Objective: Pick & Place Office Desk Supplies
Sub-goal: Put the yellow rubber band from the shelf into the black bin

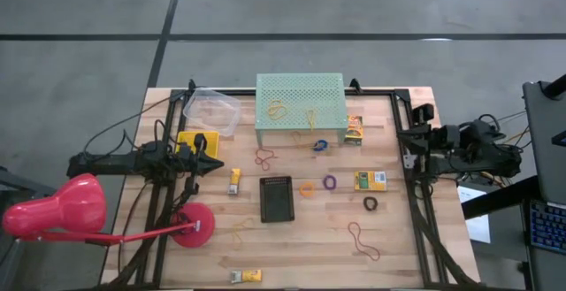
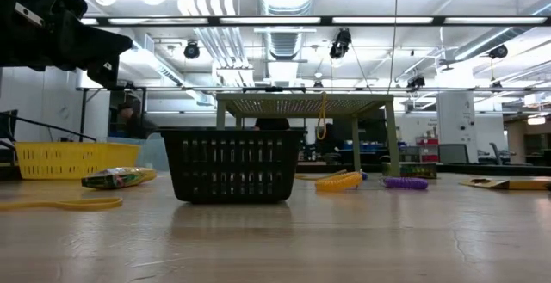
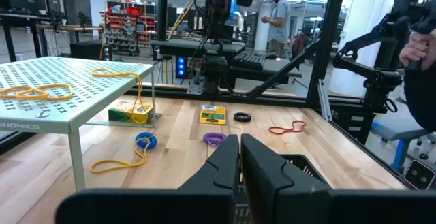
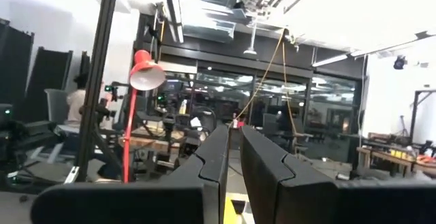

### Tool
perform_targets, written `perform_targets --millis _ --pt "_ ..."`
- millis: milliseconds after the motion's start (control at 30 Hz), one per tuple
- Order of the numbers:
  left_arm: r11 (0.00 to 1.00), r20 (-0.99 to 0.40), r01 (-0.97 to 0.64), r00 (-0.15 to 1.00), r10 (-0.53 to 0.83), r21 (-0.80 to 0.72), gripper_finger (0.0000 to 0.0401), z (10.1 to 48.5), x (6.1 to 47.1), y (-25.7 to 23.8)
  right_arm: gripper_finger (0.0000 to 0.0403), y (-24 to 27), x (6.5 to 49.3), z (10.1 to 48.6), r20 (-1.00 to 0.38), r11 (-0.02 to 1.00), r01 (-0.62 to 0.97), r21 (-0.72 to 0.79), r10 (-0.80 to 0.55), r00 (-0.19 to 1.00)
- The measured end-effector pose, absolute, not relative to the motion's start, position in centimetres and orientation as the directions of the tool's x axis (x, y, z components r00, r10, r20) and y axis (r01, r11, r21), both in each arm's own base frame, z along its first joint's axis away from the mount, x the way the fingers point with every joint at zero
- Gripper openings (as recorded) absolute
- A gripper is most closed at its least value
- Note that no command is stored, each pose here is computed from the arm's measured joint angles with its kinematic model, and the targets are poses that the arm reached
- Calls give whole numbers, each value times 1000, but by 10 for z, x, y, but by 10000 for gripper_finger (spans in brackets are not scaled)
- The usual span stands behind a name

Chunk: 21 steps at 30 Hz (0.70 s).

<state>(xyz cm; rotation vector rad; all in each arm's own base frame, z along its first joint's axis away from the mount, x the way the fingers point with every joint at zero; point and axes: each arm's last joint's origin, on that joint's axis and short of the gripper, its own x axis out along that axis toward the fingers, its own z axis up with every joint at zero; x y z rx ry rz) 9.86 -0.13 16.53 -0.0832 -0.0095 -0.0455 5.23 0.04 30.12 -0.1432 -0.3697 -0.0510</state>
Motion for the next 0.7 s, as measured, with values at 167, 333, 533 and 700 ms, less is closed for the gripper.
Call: perform_targets --millis 167,333,533,700 --pt "995 11 46 999 -45 -83 23 165 99 -1 34 -1 57 299 337 978 153 -144 -97 937" --pt "996 11 46 999 -45 -83 23 165 99 -1 34 -3 74 292 242 965 210 -157 -169 956" --pt "996 11 46 999 -45 -83 23 165 99 -1 34 -2 93 293 167 963 200 -181 -171 971" --pt "996 12 46 999 -45 -83 23 165 99 -1 34 -2 105 296 120 961 196 -195 -175 977"
